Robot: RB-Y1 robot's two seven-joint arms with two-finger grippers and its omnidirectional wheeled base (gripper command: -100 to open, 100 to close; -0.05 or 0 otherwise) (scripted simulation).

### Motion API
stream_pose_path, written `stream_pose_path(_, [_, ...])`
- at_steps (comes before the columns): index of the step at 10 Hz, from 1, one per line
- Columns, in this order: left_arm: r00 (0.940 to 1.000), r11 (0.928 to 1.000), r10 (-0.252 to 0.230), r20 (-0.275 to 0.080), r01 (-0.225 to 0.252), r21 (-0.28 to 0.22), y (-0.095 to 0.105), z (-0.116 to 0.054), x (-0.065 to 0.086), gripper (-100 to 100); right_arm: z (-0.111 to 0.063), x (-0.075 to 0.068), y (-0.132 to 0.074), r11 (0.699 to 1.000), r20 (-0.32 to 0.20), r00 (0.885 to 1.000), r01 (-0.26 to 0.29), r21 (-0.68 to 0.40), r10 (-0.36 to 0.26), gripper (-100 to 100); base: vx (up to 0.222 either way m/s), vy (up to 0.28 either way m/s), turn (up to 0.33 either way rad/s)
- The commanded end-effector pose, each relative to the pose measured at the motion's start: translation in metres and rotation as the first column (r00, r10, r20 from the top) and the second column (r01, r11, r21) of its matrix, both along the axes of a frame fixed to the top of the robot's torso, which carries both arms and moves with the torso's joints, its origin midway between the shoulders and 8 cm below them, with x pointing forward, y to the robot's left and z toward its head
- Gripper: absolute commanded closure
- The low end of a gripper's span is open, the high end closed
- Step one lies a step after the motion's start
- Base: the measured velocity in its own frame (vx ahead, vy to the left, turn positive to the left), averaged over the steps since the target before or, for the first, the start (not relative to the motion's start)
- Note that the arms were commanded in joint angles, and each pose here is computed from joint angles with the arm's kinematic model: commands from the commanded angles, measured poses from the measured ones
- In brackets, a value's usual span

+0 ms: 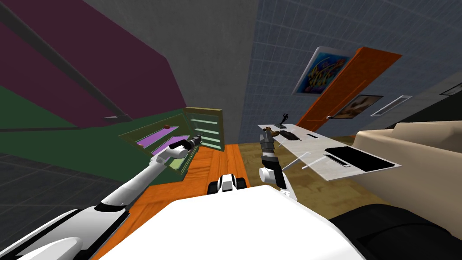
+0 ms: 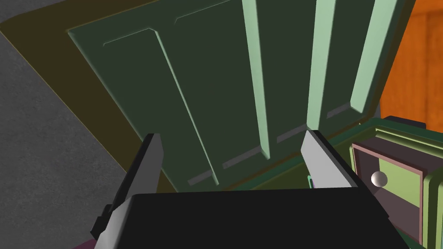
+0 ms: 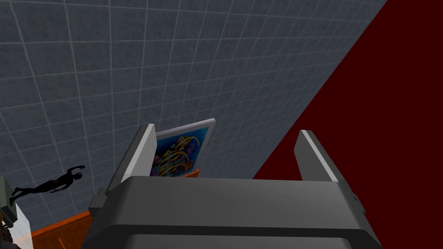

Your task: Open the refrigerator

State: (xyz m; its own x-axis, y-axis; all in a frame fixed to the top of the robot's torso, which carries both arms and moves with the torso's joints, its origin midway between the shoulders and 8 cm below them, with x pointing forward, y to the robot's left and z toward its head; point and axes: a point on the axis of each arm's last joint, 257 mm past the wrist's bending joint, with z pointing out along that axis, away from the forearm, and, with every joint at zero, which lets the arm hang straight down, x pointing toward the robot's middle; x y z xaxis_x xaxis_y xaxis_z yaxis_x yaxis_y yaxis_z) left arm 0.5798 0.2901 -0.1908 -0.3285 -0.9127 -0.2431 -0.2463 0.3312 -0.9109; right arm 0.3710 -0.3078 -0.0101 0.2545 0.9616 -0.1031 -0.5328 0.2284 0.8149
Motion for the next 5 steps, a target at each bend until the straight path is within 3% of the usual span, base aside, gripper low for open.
stream_pose_path(1, [1.0, 1.0, 0.0, 0.0, 0.0, 0.0, 0.0001, -0.0001, 0.0, 0, 0.0, 0.0, 0.0, 1.0, 0.0, 1.0, 0.0, 0.0, 0.0, 0, 0.0, 0.0, 0.0])
stream_pose_path(5, [1.0, 1.0, 0.0, 0.0, 0.0, 0.0, 0.0, -0.0001, 0.0, 0, 0.0, 0.0, 0.0, 1.0, 0.0, 1.0, 0.0, 0.0, 0.0, 0, 0.0, 0.0, 0.0])
